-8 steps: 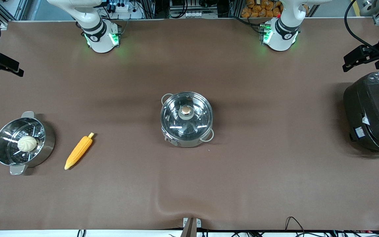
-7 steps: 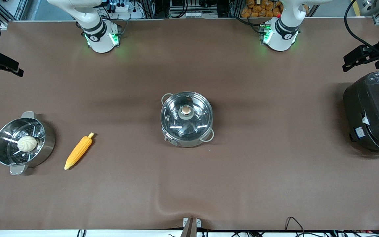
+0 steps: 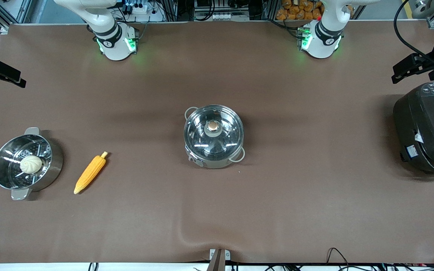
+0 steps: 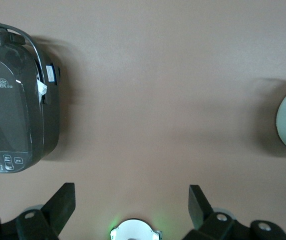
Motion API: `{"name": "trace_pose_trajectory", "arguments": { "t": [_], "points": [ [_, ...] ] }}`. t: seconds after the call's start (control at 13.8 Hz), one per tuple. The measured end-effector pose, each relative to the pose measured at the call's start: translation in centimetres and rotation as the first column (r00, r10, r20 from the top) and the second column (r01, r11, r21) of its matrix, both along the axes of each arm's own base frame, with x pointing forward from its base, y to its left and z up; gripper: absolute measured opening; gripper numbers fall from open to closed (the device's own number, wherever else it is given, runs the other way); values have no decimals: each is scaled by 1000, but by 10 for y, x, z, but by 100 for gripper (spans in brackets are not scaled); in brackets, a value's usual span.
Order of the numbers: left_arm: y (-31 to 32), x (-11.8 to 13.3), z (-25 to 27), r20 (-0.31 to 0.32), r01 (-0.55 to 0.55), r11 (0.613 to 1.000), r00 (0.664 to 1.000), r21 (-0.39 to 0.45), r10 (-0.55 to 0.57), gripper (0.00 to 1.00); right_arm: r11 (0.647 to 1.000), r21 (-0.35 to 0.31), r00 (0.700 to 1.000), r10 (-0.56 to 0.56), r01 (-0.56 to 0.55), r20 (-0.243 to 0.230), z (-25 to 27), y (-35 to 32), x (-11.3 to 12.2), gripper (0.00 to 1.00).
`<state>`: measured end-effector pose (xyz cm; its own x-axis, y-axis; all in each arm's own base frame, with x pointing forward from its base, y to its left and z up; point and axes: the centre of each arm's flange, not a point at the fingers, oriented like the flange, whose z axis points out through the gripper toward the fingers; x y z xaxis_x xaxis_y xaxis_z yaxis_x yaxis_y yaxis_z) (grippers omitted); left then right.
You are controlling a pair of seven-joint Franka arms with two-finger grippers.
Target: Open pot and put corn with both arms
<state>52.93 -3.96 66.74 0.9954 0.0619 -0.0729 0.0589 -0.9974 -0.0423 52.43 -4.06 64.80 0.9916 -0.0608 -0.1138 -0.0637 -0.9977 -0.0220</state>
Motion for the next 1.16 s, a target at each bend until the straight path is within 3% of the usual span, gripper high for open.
{"name": "trace_pose_trajectory", "arguments": {
  "t": [1.16],
  "points": [
    [-18,5,-9,-15,21,1000,1000,4,-21,100,1000,0,1000,0,0,0,0,0,0,100]
  ]
}}
